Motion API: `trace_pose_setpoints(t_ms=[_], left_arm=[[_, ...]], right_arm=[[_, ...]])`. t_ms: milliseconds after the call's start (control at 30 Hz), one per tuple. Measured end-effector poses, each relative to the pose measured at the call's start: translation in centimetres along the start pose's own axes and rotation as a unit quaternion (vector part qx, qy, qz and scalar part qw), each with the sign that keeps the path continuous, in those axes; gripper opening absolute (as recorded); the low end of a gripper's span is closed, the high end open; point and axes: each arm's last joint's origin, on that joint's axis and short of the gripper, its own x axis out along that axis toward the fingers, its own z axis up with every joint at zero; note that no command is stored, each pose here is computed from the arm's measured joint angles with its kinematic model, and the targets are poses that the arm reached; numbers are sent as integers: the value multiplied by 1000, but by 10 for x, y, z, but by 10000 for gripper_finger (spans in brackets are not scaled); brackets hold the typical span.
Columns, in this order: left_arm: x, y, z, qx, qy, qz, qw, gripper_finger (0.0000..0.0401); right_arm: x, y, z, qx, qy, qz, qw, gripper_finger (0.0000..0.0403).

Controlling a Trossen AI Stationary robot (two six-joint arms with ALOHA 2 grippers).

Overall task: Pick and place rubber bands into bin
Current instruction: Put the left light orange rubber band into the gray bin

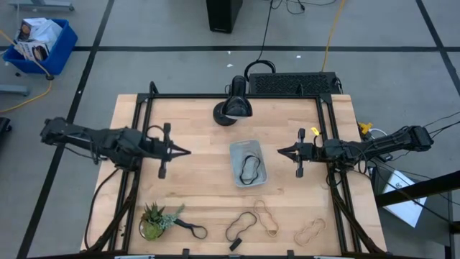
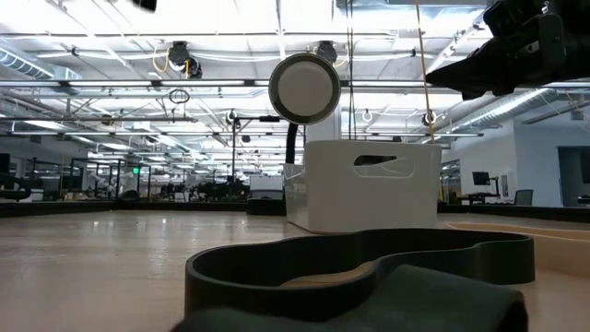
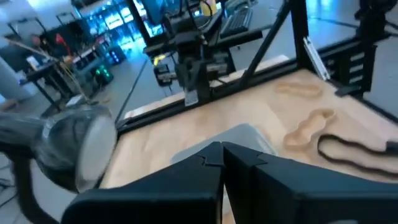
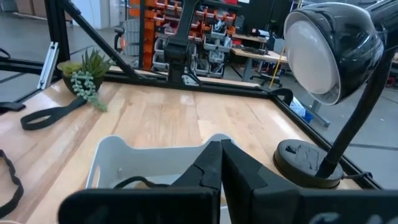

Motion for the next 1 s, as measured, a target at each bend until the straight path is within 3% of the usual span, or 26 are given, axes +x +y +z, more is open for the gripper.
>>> trace_pose_setpoints(t_ms=[133, 400, 633, 800, 1000], left_arm=[[-3, -12, -46, 12, -13, 38, 999, 3], [-21, -24, -94, -27, -55, 65, 996, 2], [-29, -26, -107, -35, -39, 73, 996, 3], [-29, -27, -112, -38, -17, 68, 997, 19], [-29, -27, -112, -56, -16, 66, 996, 25]], right_arm=[[0, 0, 0, 10, 0, 0, 1000, 0], [0, 0, -1, 13, 3, 2, 1000, 0], [0, 1, -5, -22, 23, 4, 999, 0], [3, 3, 7, -14, -2, 14, 1000, 4], [21, 29, 41, -63, 23, 68, 995, 58]])
